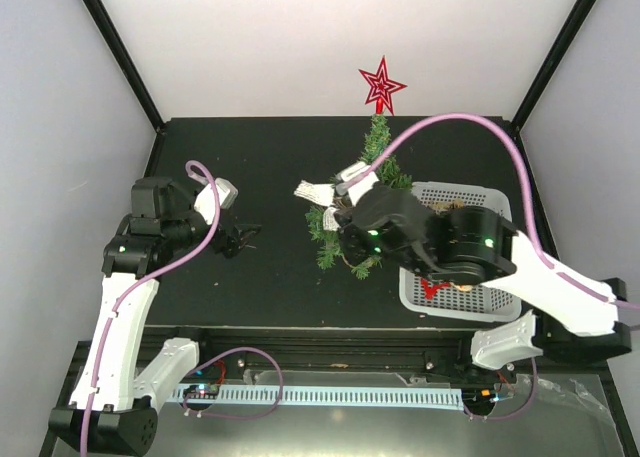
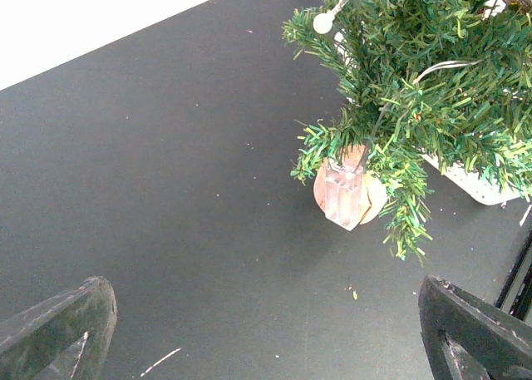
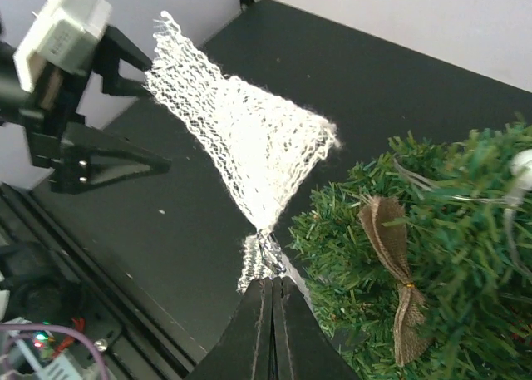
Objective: Decorate the small christmas tree
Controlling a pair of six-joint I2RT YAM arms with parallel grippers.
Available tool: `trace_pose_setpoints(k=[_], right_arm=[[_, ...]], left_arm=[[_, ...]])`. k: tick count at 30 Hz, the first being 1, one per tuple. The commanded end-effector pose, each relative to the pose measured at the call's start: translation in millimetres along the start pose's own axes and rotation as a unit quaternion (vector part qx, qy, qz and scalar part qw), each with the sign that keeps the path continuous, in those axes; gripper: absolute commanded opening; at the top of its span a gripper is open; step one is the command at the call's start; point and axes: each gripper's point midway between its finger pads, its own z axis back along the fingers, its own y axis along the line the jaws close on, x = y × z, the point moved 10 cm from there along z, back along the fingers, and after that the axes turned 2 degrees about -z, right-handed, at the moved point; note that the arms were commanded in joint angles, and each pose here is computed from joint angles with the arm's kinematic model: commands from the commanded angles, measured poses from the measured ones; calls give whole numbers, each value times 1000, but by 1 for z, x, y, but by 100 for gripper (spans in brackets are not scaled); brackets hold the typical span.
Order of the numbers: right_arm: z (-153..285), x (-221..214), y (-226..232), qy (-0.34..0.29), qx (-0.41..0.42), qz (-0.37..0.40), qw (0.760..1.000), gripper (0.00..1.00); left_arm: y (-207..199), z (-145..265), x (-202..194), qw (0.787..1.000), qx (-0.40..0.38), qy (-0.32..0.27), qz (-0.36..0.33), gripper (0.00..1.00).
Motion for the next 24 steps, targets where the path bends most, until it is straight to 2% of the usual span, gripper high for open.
trace_pose_setpoints(k=[1, 5, 11, 15, 19, 22, 24], right_arm=[[-20, -7, 11, 48, -64, 40, 996, 1], [-39, -14, 20, 77, -78, 56, 992, 1], [-48, -19, 25, 91, -70, 59, 992, 1], [-48, -22, 27, 97, -46, 58, 993, 1], [-48, -26, 29, 110, -24, 64, 992, 1], [-50, -30, 31, 121, -8, 69, 990, 1], [-53, -32, 33, 130, -2, 75, 989, 1]], left_arm=[[-4, 5, 8, 1000, -11, -11, -23, 99], [-7, 8, 14, 998, -32, -13, -50, 99], [-10, 13, 36, 989, -72, -53, -120, 98], [-21, 18, 45, 968, -142, -99, -184, 97], [-21, 21, 63, 953, -188, -123, -201, 97], [-26, 26, 71, 934, -235, -145, -225, 90], [-28, 28, 76, 927, -251, -151, -232, 89]])
